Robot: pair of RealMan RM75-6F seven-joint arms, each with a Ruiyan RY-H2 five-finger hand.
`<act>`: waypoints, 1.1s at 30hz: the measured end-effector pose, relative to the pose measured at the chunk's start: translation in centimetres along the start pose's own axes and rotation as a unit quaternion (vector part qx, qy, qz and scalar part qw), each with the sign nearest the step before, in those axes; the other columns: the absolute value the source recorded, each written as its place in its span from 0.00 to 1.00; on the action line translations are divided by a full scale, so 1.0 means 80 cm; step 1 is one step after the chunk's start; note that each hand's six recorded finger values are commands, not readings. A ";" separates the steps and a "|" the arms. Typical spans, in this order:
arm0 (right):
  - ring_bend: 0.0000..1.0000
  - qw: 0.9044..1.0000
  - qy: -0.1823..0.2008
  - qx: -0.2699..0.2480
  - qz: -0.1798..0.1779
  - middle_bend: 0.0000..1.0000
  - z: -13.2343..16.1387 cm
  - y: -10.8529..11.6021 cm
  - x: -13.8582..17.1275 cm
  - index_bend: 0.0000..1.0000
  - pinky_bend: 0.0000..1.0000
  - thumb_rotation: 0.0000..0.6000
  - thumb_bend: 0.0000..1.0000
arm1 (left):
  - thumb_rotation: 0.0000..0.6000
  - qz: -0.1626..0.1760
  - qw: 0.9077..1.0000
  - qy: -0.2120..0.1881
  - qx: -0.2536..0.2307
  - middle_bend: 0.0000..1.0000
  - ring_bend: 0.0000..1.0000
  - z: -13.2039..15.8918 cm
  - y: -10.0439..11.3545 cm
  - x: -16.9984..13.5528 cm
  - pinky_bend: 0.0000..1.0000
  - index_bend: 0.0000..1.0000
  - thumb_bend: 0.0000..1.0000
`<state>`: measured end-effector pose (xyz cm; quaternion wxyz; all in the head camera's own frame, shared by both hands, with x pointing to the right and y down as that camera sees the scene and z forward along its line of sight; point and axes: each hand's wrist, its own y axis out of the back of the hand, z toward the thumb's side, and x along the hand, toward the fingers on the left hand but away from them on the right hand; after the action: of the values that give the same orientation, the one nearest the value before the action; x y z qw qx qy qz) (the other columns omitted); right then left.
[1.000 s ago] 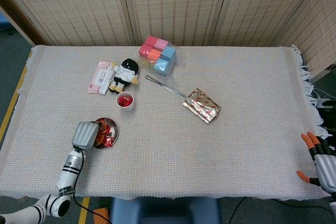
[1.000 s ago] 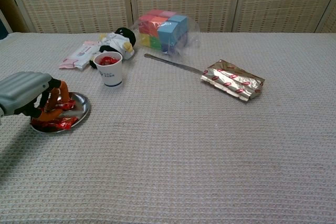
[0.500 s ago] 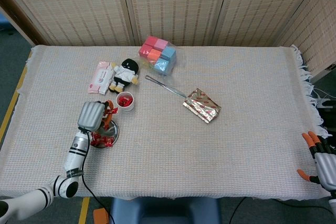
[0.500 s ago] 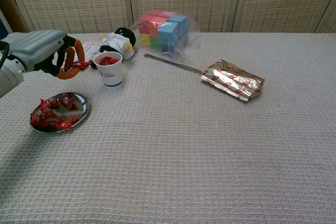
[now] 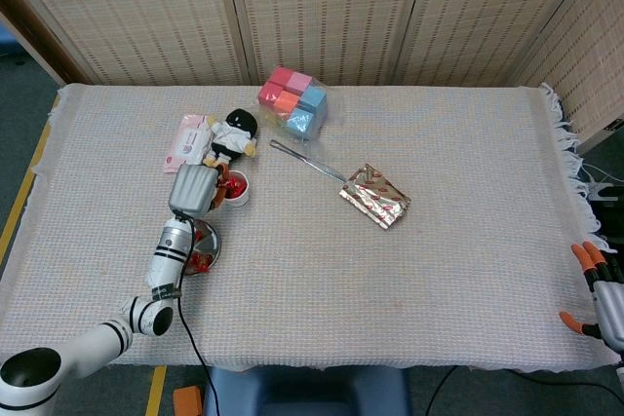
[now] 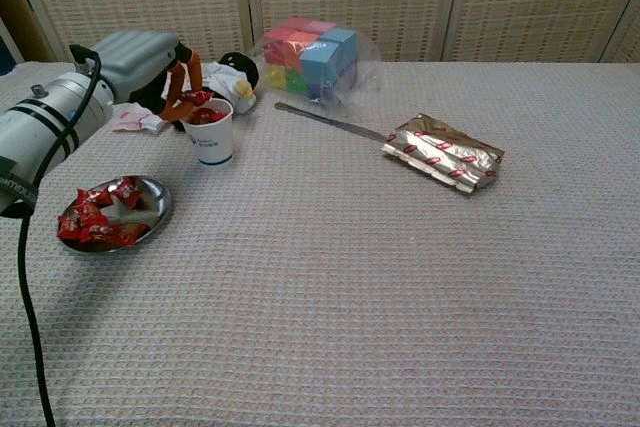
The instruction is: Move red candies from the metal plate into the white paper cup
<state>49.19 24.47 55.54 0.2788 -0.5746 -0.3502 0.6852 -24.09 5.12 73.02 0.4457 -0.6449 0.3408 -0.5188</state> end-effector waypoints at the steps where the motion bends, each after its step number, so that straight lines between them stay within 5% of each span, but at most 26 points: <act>1: 0.00 1.000 -0.001 0.000 0.000 0.00 0.000 0.000 0.000 0.00 0.22 1.00 0.09 | 1.00 -0.004 1.000 -0.001 0.005 0.59 0.61 0.001 -0.003 0.002 0.97 0.51 0.44; 8: 0.00 1.000 0.001 0.001 0.000 0.00 0.001 0.000 0.000 0.00 0.22 1.00 0.09 | 1.00 0.003 1.000 -0.006 0.017 0.42 0.50 0.005 -0.003 0.004 0.97 0.25 0.43; 20: 0.00 1.000 0.007 -0.002 -0.005 0.00 0.003 0.003 0.005 0.00 0.22 1.00 0.09 | 1.00 0.003 1.000 -0.012 0.003 0.36 0.42 -0.004 0.004 -0.018 0.97 0.20 0.41; 27: 0.00 1.000 0.018 0.000 -0.002 0.00 0.009 0.001 0.006 0.00 0.22 1.00 0.09 | 1.00 0.009 0.999 -0.025 -0.025 0.37 0.42 -0.024 0.006 -0.091 0.97 0.21 0.40; 33: 0.00 1.000 0.031 0.001 -0.001 0.00 0.017 0.000 0.010 0.00 0.22 1.00 0.09 | 1.00 -0.035 0.999 -0.026 -0.033 0.37 0.42 -0.046 -0.024 -0.166 0.98 0.21 0.40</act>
<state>47.71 24.86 55.19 0.2908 -0.5952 -0.3414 0.6668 -30.78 17.00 70.16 0.4142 -0.6840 0.3234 -0.5061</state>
